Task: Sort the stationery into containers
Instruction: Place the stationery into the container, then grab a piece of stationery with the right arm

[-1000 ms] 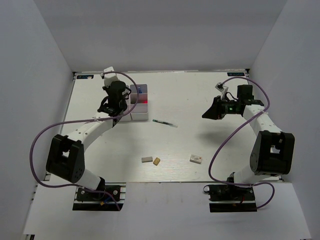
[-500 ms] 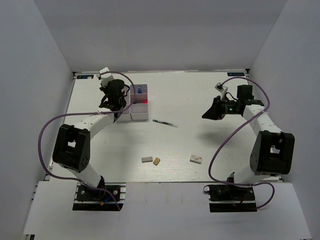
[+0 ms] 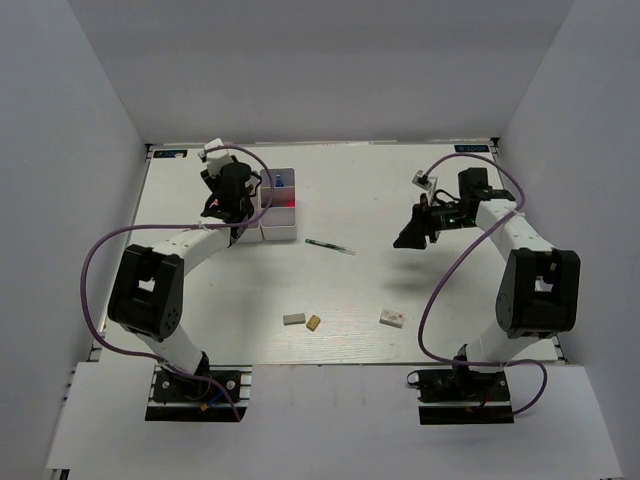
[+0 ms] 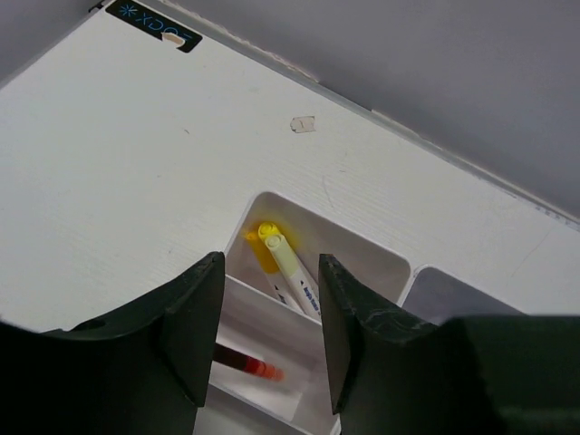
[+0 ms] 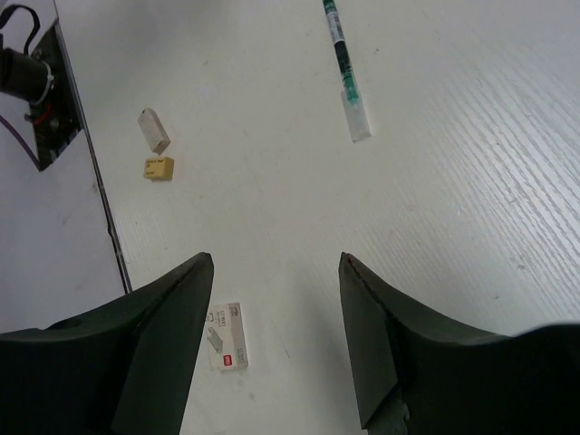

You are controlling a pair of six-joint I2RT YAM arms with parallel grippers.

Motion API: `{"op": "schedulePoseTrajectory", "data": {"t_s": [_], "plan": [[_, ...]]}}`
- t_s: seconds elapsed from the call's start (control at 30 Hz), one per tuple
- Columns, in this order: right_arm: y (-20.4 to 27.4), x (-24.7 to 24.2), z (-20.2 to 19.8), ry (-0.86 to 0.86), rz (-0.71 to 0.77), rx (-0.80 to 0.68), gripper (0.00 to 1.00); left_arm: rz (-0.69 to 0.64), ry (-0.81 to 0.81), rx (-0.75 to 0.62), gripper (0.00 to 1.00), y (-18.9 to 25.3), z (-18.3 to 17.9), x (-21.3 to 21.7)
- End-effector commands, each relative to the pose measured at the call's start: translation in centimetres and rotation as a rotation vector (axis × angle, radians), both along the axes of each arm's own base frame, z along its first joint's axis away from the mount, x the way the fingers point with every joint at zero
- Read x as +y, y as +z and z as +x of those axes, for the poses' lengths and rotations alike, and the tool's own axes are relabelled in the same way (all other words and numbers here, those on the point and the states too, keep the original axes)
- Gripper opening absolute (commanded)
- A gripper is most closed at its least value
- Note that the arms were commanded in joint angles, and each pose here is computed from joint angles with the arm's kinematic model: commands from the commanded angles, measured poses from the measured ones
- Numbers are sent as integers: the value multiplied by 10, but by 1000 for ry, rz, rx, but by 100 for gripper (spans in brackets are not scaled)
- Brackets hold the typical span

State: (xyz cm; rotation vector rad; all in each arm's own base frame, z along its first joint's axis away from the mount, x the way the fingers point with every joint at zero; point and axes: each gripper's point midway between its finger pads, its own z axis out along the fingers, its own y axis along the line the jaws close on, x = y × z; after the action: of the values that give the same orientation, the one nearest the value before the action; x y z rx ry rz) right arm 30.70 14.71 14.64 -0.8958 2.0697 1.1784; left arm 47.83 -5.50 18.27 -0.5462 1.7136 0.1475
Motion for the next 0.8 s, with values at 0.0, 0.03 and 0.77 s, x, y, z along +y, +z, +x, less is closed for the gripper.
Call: {"op": "schedulePoseTrajectory", "data": {"t_s": [0.0, 0.03, 0.77], "plan": [[7, 11, 2, 76, -24, -73, 64, -29, -26, -52, 57, 19, -1, -5], [9, 13, 5, 81, -27, -89, 64, -21, -37, -47, 60, 19, -1, -7], [-62, 164, 89, 262, -617, -235, 59, -251, -419, 214, 73, 16, -192, -30]]}}
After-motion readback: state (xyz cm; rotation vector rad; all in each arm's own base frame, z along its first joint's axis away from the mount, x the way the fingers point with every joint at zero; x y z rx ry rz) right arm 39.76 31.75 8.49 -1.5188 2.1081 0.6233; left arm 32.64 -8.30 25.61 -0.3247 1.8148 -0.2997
